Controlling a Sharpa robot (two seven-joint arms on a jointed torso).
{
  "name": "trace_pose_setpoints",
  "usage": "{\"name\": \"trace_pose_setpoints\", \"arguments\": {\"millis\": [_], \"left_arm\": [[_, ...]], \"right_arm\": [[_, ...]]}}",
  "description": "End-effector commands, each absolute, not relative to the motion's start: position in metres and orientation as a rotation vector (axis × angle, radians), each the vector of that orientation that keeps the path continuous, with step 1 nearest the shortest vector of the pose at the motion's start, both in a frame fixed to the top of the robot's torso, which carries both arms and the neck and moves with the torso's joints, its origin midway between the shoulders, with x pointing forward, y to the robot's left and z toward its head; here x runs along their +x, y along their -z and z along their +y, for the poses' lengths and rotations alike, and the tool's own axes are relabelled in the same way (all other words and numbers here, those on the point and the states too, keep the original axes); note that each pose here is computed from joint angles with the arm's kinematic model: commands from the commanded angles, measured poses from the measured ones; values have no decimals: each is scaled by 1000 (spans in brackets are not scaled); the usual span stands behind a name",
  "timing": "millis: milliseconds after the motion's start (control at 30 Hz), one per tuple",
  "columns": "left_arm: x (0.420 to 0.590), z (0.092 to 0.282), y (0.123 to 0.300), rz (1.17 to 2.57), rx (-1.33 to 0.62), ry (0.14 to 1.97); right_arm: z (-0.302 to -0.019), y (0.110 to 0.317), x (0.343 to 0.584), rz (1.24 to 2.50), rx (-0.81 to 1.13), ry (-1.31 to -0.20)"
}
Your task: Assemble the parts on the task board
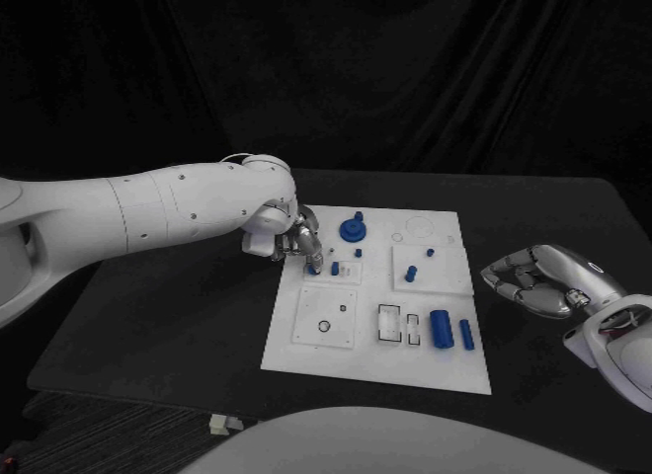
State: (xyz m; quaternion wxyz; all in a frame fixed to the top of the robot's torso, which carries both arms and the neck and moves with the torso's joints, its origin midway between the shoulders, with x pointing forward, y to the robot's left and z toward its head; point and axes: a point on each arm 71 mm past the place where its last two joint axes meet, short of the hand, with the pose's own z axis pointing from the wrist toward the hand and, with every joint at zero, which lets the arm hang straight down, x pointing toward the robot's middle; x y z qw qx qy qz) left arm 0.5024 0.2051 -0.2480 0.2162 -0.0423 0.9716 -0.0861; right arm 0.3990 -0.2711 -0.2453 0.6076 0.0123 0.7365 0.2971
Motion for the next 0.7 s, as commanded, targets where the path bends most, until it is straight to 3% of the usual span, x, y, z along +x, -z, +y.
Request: {"name": "trace_pose_setpoints", "arguments": {"millis": [33, 700], "left_arm": [[502, 203, 250, 2701, -107, 253], [504, 205, 255, 2683, -143, 252]], "right_arm": [[-272, 247, 398, 1713, 34, -676], [-271, 247, 399, 1716, 34, -675]]}}
